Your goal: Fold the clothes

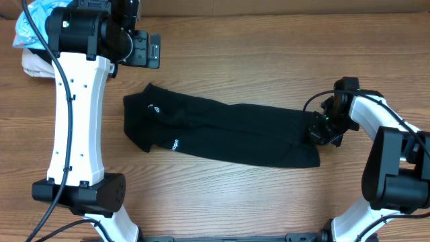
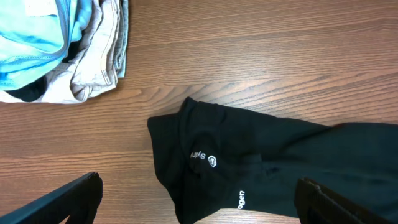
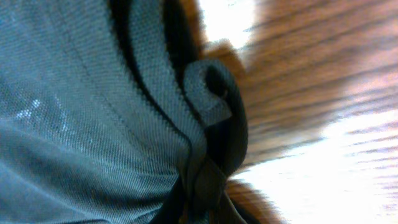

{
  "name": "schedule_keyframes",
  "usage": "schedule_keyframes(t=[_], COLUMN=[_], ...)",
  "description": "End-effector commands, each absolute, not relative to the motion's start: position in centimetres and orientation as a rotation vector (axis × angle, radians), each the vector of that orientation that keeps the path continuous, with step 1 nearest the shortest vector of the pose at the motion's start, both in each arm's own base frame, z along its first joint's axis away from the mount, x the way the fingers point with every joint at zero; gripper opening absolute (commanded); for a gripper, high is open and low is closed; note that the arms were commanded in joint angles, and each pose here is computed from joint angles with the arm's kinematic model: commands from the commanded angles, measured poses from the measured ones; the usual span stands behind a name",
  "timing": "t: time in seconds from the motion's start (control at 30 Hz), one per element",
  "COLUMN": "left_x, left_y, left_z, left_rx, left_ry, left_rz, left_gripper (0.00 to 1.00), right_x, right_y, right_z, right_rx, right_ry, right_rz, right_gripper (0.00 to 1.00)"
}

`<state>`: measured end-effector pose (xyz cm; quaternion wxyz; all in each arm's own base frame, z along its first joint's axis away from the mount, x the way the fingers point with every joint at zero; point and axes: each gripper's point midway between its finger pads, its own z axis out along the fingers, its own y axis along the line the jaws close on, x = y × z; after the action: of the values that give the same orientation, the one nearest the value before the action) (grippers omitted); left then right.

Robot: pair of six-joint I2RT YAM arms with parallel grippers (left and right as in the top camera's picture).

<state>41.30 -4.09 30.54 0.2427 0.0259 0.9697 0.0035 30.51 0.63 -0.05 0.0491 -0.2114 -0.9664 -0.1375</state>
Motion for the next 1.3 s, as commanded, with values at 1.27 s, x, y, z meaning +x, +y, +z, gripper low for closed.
schedule_keyframes(t=[1.27], left_x=[44.2], left_y=[-4.3], left_z=[26.2], left_rx=[0.043], left_ry=[2.725], left_rz=[0.015], left_gripper=[1.00], right_x=[35.7], right_y=[12.6], right_z=[12.4], right_rx=[-0.286], right_ry=[-3.113], right_rz=[-0.721], right_gripper=[0.04])
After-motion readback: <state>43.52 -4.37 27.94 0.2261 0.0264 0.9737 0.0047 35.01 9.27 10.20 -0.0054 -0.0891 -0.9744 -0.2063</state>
